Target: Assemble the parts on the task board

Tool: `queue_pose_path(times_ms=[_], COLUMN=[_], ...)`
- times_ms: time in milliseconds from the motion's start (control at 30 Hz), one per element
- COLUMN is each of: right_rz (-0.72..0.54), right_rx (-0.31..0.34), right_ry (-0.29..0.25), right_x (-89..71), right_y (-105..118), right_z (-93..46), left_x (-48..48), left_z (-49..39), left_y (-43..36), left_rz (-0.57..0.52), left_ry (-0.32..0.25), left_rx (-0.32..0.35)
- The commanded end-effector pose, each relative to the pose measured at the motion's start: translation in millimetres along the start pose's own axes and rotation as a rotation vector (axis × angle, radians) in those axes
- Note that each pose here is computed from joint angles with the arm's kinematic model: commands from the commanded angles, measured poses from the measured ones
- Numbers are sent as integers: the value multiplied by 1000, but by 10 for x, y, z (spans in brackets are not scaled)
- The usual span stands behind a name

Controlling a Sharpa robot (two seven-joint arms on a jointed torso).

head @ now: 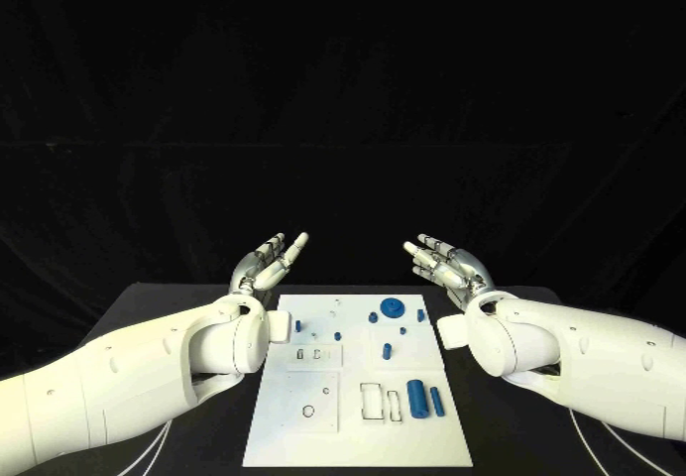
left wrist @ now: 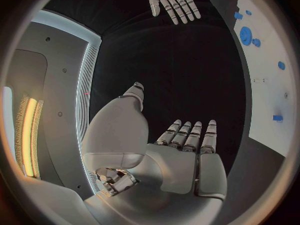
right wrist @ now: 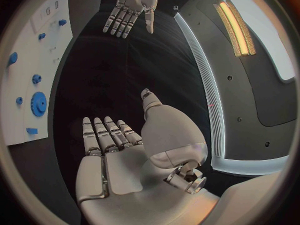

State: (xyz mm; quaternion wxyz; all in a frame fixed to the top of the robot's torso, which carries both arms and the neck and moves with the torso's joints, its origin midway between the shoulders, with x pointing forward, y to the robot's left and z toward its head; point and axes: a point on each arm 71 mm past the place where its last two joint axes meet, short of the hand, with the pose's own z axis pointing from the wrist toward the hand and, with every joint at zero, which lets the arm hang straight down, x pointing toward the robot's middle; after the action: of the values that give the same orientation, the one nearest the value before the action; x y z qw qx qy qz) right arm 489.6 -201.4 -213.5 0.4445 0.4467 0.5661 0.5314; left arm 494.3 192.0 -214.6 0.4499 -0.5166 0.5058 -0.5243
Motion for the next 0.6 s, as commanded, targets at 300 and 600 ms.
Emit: queue_pose_path(times_ms=[300, 600], right_rz=[-324, -515], right_rx=[-136, -204], right_ry=[175, 203], right_x=[-26, -48], right_y=[141, 228], right_z=[100, 135], left_x=[-100, -175], left_z=[-24, -78], left_y=[-37, -117], left_rz=[-51, -35], left_ry=[77, 121], left_rx=[-13, 11])
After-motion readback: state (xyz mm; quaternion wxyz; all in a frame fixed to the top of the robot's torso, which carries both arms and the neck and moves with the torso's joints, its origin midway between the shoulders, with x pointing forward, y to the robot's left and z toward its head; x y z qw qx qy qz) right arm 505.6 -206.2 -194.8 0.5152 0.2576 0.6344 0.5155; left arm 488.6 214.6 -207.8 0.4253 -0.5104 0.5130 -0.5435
